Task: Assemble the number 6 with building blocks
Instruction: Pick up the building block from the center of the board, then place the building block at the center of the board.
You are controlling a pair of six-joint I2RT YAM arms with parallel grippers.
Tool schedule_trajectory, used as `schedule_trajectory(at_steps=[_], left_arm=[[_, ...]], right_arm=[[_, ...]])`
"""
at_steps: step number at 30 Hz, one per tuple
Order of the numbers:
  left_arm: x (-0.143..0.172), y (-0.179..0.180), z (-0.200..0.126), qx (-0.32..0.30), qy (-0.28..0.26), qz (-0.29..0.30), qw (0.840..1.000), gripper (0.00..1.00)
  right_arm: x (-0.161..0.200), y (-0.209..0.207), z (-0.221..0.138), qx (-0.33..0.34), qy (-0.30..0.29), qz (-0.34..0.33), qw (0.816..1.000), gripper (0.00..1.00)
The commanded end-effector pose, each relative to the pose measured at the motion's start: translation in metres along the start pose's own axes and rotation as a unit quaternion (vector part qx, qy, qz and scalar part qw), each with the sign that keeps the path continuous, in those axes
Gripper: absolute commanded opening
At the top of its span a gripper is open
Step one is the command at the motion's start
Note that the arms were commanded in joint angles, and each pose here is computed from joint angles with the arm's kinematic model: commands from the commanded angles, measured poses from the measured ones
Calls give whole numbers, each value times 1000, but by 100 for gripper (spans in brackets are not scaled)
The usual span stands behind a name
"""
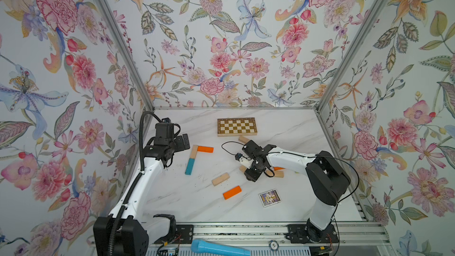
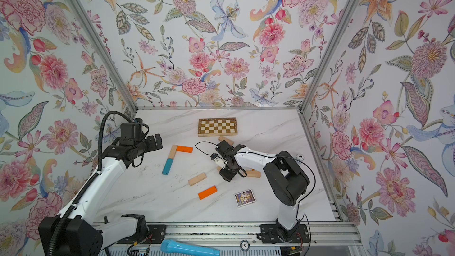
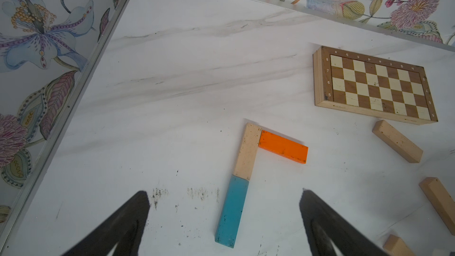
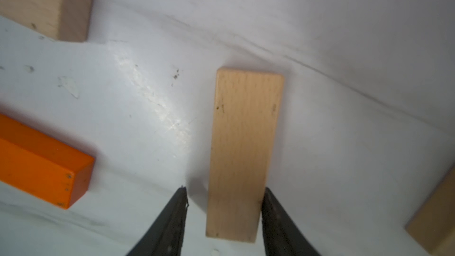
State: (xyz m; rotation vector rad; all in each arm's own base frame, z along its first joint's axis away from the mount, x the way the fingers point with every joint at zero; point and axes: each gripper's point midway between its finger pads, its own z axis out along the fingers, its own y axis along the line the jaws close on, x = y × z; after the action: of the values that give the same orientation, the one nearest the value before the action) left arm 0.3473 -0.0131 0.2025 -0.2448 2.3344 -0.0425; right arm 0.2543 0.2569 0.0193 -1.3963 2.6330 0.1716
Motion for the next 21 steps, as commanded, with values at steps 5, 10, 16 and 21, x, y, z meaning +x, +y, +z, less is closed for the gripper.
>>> schedule_trajectory(at_steps=[5,10,16,21], left_arm=[[-4,14,-3,-17,-11,-13,1000,99],[-3,23,-2,-31,-9,-21,999,99],[-3,30,0,-43,-8,-27,999,99],[-3,37,-1,-59,-11,-29,998,99]], right_arm=[[-7,-12,-5,43,8,-30,999,15],[-36,-9,-33,47,-47,-54,996,15],[-78,9,-49,37,-96,-111,989,17],[-109,16,-44,42,-105,-146,983,18]])
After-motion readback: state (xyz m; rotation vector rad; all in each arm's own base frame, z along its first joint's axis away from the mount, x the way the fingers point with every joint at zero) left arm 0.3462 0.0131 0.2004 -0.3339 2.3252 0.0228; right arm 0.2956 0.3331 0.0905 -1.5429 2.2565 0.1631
